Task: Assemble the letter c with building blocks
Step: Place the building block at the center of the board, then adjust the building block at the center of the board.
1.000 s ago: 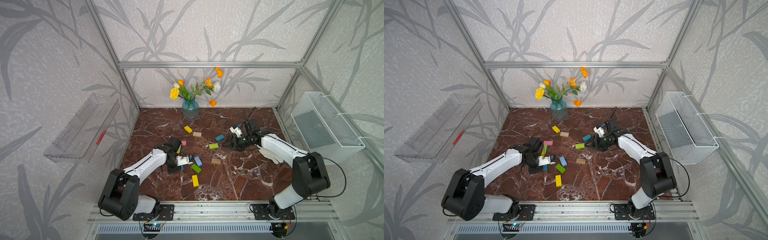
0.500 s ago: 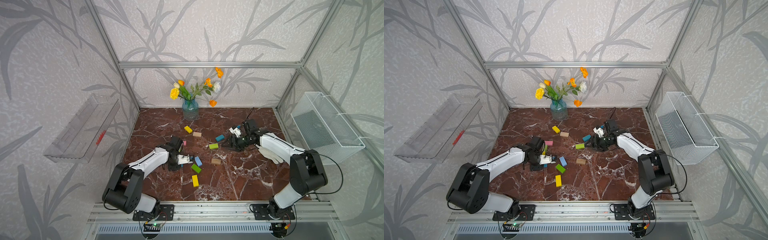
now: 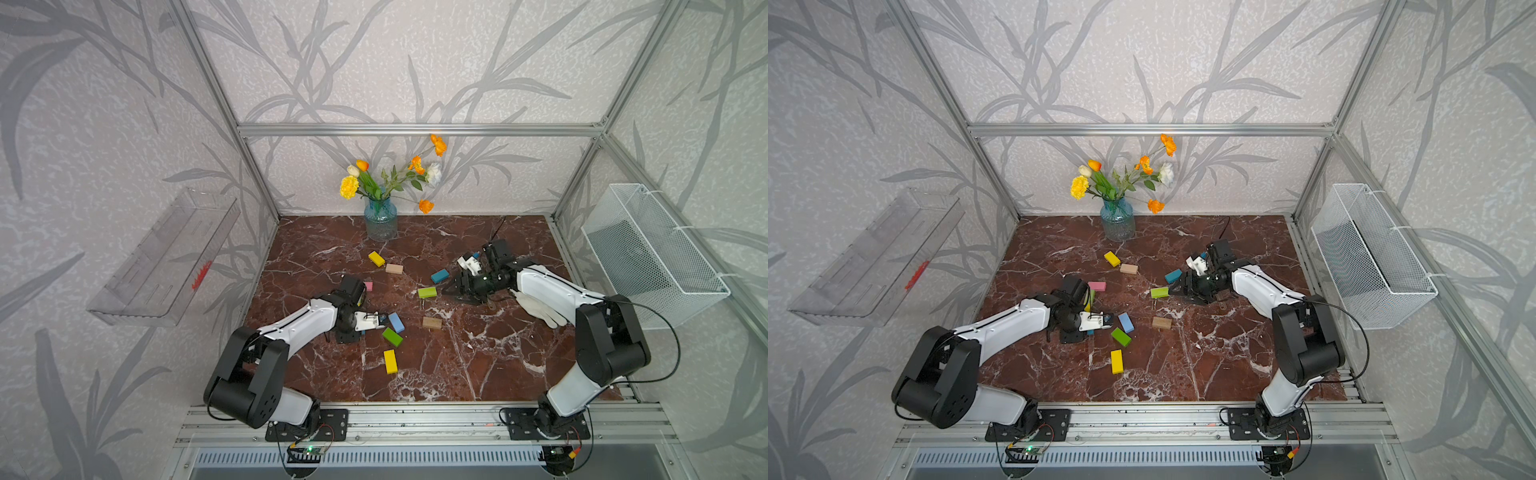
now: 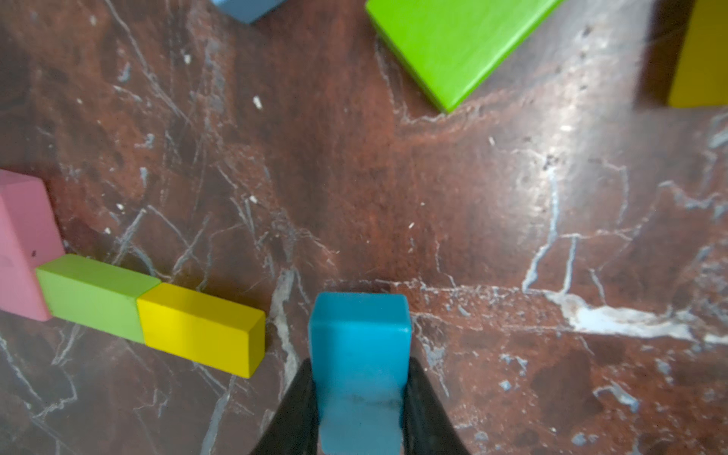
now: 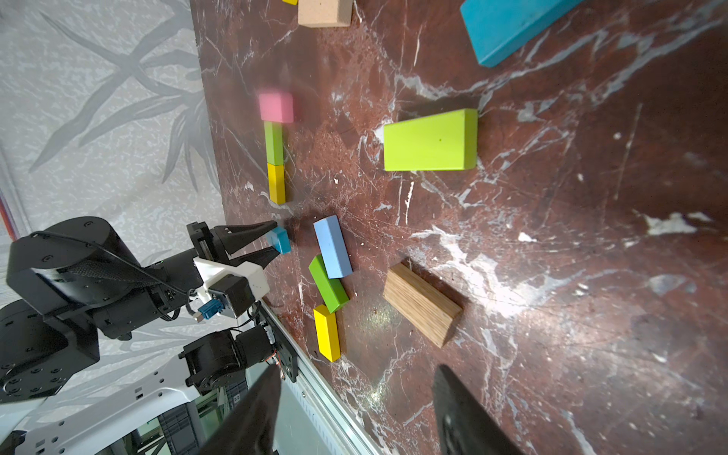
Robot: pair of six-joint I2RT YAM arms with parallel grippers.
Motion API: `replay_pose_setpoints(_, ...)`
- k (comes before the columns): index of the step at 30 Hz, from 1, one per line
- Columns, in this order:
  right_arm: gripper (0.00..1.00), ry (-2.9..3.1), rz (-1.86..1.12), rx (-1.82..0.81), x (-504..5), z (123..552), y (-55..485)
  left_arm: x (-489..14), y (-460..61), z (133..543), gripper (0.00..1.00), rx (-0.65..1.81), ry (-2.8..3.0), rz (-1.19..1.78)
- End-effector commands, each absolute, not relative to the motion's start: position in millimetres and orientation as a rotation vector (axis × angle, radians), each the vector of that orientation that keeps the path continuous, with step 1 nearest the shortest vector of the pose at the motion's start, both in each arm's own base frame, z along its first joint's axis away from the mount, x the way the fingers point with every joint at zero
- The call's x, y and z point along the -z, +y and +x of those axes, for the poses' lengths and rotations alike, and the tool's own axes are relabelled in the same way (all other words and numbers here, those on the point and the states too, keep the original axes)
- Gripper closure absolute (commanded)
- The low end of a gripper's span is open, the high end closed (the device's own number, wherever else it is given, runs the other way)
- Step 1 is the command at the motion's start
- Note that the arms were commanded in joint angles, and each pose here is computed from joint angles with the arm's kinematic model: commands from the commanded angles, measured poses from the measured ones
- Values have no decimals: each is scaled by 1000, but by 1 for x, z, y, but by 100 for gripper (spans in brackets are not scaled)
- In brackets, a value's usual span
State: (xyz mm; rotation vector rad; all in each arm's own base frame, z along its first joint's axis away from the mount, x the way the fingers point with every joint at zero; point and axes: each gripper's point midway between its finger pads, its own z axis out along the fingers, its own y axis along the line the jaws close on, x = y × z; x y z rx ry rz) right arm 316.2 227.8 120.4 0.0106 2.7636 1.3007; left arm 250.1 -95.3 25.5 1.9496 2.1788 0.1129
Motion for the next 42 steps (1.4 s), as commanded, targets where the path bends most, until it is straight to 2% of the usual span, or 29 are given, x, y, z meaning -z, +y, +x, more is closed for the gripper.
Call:
replay_pose_setpoints(1, 39, 2732, -8, -1322, -130, 324, 232, -27, -99, 249, 84, -109, 2085, 2045)
replay_pose_setpoints(3, 39, 2733, -10, -1322, -129, 324, 232, -26, -101, 251, 83, -103, 2088, 2050)
replay_pose_setpoints(9, 39, 2742, -9, -1318, -126, 323, 233, -29, -105, 253, 66, -102, 2072, 2047)
replay_pose_setpoints(18, 39, 2749, -17, -1319, -126, 320, 237, -54, -113, 253, 50, -103, 2014, 1900)
replay_pose_setpoints(22, 39, 2750, -20, -1314, -127, 318, 238, -72, -117, 249, 48, -54, 2057, 1736)
replay_pose_setpoints(24, 39, 2748, -18, -1311, -127, 316, 237, -84, -122, 246, 49, 5, 2098, 1619)
replay_pose_setpoints(26, 39, 2744, -11, -1310, -128, 316, 237, -93, -127, 242, 55, 76, 2143, 1493)
replay_pose_setpoints(30, 39, 2741, -8, -1313, -129, 314, 237, -115, -136, 241, 83, 220, 2232, 1153)
replay_pose_setpoints(34, 39, 2739, -11, -1316, -129, 311, 236, -131, -116, 255, 96, 166, 2353, 739)
replay_pose_setpoints(37, 39, 2738, -12, -1318, -128, 310, 236, -134, -103, 256, 100, 133, 2453, 519)
replay_pose_setpoints(42, 39, 2729, -18, -1320, -129, 308, 235, -133, -86, 254, 100, 116, 2612, 80)
